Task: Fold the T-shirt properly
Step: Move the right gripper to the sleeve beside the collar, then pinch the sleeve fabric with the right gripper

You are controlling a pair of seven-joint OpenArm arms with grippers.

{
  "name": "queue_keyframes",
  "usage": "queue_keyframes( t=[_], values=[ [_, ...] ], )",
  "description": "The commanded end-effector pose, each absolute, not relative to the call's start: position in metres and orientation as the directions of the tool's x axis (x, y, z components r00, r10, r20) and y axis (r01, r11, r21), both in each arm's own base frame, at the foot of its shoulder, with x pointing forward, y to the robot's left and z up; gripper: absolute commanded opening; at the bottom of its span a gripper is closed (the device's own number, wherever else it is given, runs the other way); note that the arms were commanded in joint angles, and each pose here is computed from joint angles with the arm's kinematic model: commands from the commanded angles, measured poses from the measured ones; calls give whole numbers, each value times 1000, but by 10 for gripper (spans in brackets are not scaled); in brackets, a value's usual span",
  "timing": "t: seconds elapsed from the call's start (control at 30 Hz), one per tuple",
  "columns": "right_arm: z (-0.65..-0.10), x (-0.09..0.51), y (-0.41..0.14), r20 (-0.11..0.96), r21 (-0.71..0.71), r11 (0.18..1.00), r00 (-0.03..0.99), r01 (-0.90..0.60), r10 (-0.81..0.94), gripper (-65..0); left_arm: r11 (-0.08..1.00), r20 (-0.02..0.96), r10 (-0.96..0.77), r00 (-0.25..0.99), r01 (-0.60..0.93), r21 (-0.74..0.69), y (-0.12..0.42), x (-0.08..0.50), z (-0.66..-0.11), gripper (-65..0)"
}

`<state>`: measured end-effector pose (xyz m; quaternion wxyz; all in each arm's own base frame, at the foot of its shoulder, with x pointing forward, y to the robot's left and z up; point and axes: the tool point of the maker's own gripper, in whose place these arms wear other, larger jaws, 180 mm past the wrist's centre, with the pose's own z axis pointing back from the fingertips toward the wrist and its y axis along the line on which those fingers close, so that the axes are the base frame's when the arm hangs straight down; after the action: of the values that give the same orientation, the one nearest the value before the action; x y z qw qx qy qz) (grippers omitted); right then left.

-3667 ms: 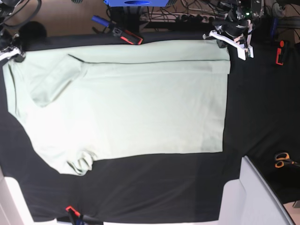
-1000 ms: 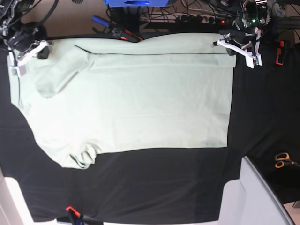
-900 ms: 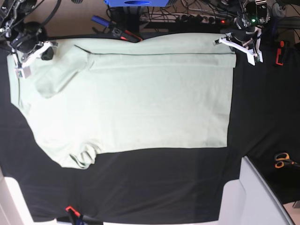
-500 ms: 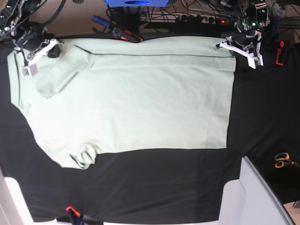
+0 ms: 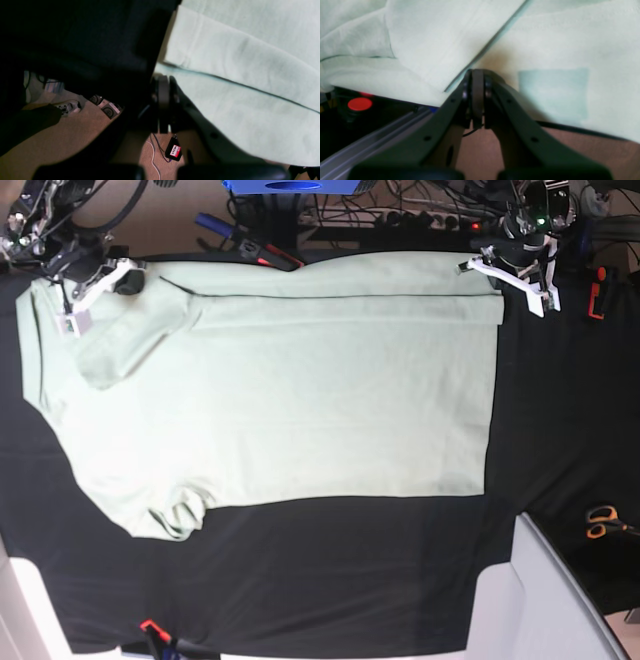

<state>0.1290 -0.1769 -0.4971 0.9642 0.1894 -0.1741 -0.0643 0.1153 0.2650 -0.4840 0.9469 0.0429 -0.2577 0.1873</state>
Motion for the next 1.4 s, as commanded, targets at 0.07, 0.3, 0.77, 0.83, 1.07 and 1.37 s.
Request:
queue_keyframes(
  t=[0.07,0.3,0.77,0.83,1.07,1.37],
  values=[
    [-495,135,-161,318,404,915,937,2,-143,-649,925,481,334,811,-380,-2,267,107,-486,-650],
    [-495,137,-147,320,422,906,940,-26,-122,-649,924,482,335,809,-382,0,268,107,-486,-650],
    [-482,152,-172,390,358,933,914,-38,-112,-649,938,487,240,840,-330,106,282,105,-484,-650],
    [-481,154,-172,392,356,934,913,-38,-112,-649,939,486,222,845,-319,126,284,106,-483,-650],
    [-478,162,-171,398,357,933,912,-53,-101,-649,939,488,217,845,-317,131,285,106,-483,-650],
    [-470,187,-164,412,363,929,907,-75,-88,-649,940,495,216,842,-317,129,285,109,-481,-650]
  ],
)
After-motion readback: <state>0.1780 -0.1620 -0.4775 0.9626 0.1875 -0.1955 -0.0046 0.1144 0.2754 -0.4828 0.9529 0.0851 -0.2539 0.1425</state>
